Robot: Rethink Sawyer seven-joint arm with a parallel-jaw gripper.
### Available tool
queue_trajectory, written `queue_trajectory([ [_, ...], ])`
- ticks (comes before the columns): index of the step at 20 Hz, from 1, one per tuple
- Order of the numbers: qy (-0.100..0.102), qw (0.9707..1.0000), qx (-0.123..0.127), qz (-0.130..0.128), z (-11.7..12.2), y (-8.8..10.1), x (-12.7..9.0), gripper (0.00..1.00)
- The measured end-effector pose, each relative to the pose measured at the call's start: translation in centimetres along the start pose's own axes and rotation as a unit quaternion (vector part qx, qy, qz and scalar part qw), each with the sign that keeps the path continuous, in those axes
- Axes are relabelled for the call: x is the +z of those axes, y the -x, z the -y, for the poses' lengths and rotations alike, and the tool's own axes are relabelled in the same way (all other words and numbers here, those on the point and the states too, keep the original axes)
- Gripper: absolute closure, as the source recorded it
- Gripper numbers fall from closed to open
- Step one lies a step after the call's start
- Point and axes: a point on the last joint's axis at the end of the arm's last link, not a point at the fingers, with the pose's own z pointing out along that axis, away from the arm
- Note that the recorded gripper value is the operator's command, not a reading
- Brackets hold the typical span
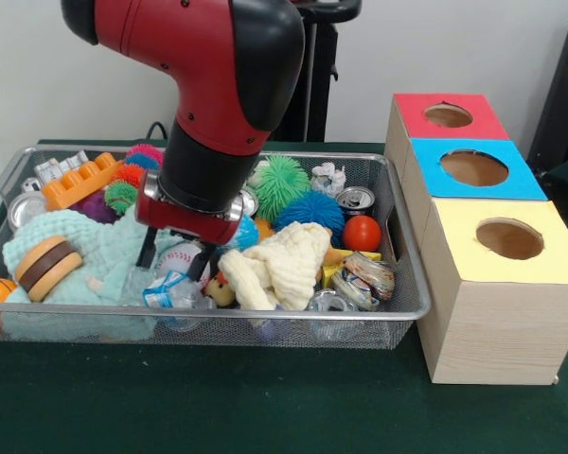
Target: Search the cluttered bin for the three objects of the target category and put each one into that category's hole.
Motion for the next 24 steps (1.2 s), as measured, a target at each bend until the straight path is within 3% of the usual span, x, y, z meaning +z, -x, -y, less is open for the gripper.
queue_trajectory([
  [5,0.014,0.9999,0.003,-0.001,-0.4,0.2,0.0,0.00],
  [15,0.065,0.9978,0.012,-0.003,-2.7,0.4,1.3,0.00],
  [24,0.086,0.9960,0.019,-0.011,-2.8,0.5,1.7,0.00],
])
